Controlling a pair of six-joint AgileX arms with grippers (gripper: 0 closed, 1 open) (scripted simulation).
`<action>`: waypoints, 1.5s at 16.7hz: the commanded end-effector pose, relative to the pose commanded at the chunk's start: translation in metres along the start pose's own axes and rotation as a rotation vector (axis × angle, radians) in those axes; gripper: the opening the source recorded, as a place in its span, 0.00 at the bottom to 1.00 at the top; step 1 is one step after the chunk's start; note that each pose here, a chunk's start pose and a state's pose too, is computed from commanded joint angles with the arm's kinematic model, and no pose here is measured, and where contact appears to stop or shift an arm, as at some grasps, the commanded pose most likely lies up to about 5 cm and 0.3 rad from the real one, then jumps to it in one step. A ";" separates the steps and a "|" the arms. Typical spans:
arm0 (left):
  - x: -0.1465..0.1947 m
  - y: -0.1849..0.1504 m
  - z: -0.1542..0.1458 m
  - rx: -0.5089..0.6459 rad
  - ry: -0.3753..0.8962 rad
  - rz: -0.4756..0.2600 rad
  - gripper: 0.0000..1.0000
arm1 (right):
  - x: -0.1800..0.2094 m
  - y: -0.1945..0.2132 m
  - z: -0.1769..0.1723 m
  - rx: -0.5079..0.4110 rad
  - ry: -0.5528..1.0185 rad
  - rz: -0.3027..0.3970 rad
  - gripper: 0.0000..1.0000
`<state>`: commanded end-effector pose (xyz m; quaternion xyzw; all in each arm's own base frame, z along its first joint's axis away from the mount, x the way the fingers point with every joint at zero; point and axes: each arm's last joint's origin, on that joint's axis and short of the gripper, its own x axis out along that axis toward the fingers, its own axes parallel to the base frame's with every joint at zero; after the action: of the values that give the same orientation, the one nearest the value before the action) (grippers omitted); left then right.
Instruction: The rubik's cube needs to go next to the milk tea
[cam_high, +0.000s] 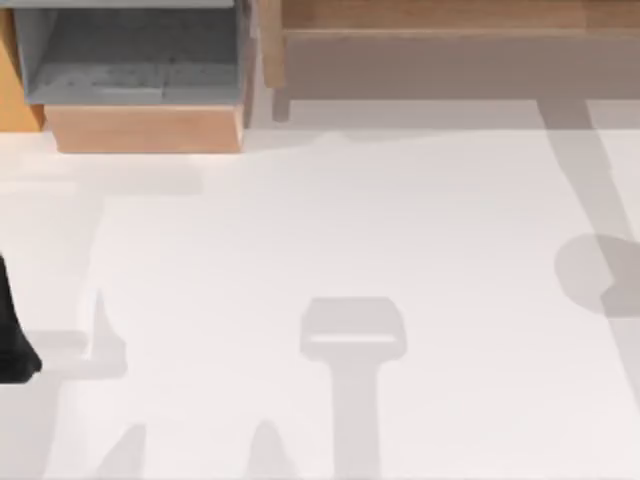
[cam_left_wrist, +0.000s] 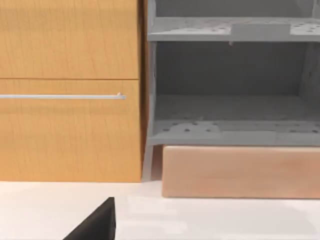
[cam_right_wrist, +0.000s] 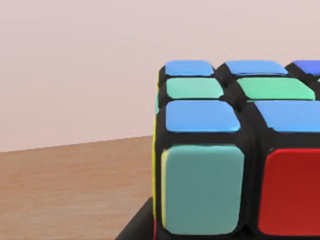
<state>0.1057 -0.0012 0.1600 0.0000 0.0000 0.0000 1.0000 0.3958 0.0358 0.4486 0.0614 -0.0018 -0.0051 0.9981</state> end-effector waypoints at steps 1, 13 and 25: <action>0.000 0.000 0.000 0.000 0.000 0.000 1.00 | -0.008 0.001 0.005 0.023 0.019 -0.001 0.00; 0.000 0.000 0.000 0.000 0.000 0.000 1.00 | -0.019 0.021 -0.107 0.044 0.880 -0.046 0.00; 0.000 0.000 0.000 0.000 0.000 0.000 1.00 | -0.008 0.014 -0.259 -0.089 1.571 -0.090 0.00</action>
<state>0.1057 -0.0012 0.1600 0.0000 0.0000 0.0000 1.0000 0.3893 0.0817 0.1933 0.0072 0.7068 -0.0008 0.7074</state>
